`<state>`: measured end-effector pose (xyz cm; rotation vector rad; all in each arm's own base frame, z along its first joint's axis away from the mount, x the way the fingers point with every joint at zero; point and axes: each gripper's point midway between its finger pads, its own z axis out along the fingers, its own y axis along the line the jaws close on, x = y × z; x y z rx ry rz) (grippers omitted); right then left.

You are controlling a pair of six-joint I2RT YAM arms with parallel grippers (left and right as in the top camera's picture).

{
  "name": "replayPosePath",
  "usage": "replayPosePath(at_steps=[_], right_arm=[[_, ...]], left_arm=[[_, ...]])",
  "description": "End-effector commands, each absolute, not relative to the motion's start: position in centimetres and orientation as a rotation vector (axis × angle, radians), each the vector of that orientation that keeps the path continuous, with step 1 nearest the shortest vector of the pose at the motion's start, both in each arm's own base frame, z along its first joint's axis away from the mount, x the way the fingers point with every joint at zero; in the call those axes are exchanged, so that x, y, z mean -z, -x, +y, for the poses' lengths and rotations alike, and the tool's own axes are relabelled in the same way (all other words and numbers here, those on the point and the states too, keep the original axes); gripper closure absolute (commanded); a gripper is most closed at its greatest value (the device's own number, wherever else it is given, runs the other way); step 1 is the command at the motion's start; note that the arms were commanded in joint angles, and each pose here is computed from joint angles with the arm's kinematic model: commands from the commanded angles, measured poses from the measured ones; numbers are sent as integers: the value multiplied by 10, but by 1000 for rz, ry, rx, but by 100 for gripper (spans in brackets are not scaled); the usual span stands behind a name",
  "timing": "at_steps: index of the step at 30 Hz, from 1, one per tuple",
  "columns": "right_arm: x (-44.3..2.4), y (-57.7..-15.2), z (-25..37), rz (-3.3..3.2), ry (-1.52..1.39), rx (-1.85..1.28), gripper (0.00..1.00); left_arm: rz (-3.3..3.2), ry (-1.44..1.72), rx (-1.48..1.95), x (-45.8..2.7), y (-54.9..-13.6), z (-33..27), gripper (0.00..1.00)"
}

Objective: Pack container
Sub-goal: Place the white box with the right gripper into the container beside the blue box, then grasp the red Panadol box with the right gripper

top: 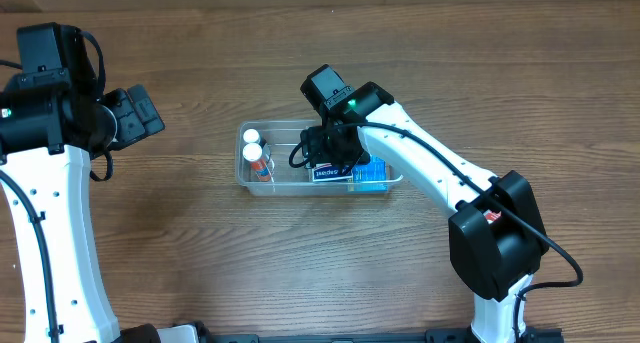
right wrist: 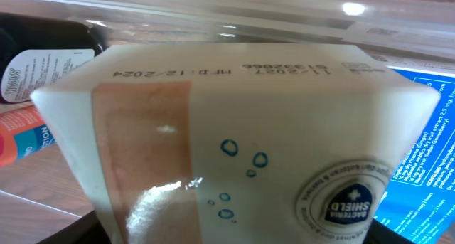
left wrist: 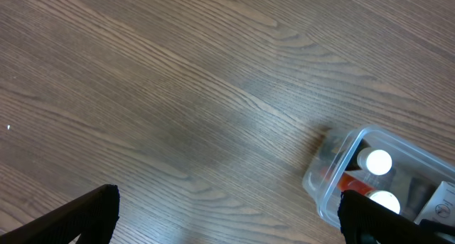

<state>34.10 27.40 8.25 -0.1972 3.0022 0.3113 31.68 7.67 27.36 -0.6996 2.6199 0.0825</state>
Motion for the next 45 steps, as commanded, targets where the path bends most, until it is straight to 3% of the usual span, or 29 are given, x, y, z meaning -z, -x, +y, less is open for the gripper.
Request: replayPosePath(at_steps=[1, 6, 14, 20, 24, 28, 35, 45], right_arm=[[-84, -342, 277, 3000, 191, -331, 21], [-84, -340, 278, 3005, 193, -343, 0], [-86, -341, 277, 2999, 193, -340, 0], [-167, -364, 231, 2783, 87, -179, 0], [-231, -370, 169, 2634, -193, -140, 0], [-255, -364, 99, 2591, -456, -109, 0], [-229, -325, -1, 2733, -778, 79, 0], [-142, -295, -30, 2905, -932, 19, 0]], left_arm=[[2613, 701, -75, -276, -319, 77, 0], [2613, 701, -75, -276, -319, 77, 0], [2613, 700, -76, -276, -319, 77, 0], [2614, 697, -76, -276, -319, 77, 0], [2620, 685, -80, -276, -318, 77, 0], [2627, 681, -81, -275, -317, 77, 0], [2627, 681, -81, -275, -317, 77, 0], [2626, 681, -81, -275, -317, 77, 0]])
